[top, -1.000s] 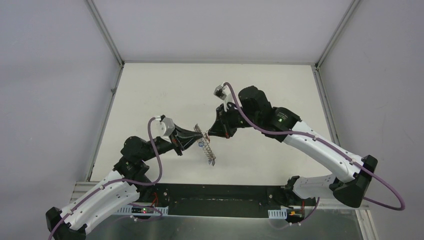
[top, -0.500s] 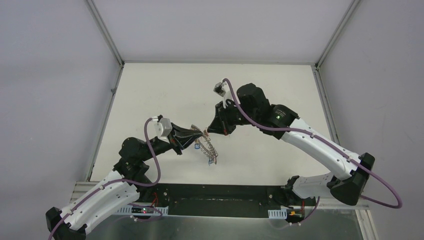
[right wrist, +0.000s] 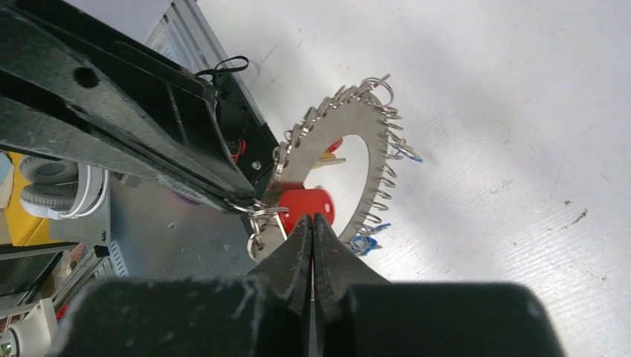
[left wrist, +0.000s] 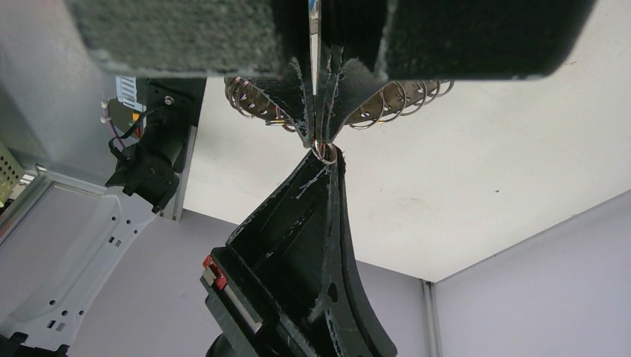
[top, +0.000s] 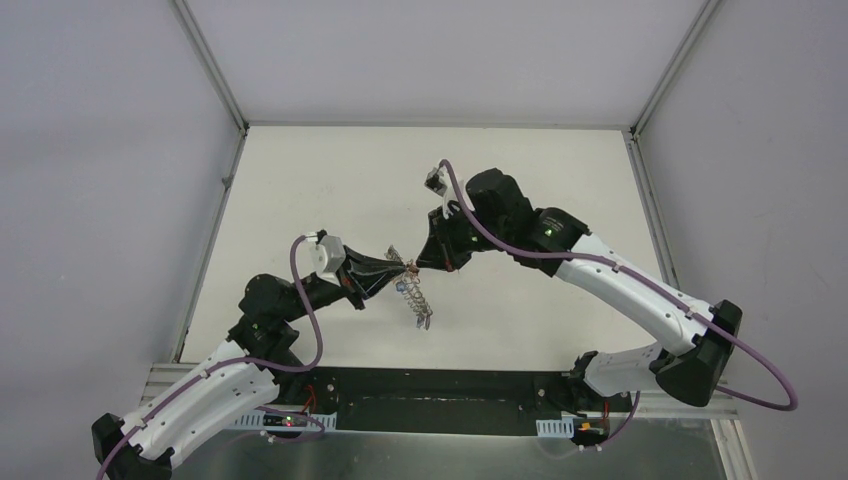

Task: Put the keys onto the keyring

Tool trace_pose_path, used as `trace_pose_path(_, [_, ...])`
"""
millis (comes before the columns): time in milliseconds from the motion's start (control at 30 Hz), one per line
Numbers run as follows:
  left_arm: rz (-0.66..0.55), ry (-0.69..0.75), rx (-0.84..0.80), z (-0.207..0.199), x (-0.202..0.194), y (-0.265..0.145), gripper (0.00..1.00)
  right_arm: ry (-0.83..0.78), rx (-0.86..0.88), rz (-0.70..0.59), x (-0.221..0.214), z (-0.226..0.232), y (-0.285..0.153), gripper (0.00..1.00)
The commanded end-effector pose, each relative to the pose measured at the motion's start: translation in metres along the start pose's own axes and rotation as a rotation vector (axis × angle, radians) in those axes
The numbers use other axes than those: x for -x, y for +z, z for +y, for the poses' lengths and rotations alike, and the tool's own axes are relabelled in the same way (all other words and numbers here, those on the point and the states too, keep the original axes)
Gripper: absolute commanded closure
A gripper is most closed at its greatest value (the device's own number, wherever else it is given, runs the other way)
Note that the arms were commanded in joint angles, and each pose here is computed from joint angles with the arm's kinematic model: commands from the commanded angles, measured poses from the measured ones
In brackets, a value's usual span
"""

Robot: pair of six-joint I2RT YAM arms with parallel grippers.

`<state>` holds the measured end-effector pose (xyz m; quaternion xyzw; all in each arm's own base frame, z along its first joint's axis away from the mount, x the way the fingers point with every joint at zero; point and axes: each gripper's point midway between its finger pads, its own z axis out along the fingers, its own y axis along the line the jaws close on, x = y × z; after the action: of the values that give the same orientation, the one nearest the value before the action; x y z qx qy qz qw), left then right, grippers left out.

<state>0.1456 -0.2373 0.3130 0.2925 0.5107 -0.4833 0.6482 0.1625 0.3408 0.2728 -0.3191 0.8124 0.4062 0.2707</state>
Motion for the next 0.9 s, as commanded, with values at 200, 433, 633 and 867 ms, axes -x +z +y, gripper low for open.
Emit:
trace_pose_path(200, [-0.123,0.048,-0.035,-0.008,0.032,0.002,1.0,0.02,-0.029,0.008,-0.001,-0.006,0.002,1.0])
trace_pose_path(433, [-0.12,0.045,-0.027,-0.007,0.031,0.001,1.0,-0.023,0.021,-0.001,-0.002,0.002,-0.002,1.0])
trace_pose_path(633, [-0.117,0.038,-0.029,-0.007,0.03,0.002,1.0,-0.152,0.077,-0.085,0.006,0.01,-0.015,0.85])
trace_pose_path(867, [-0.115,0.034,-0.031,-0.007,0.03,0.001,1.0,-0.269,0.037,-0.154,0.013,0.003,-0.025,0.79])
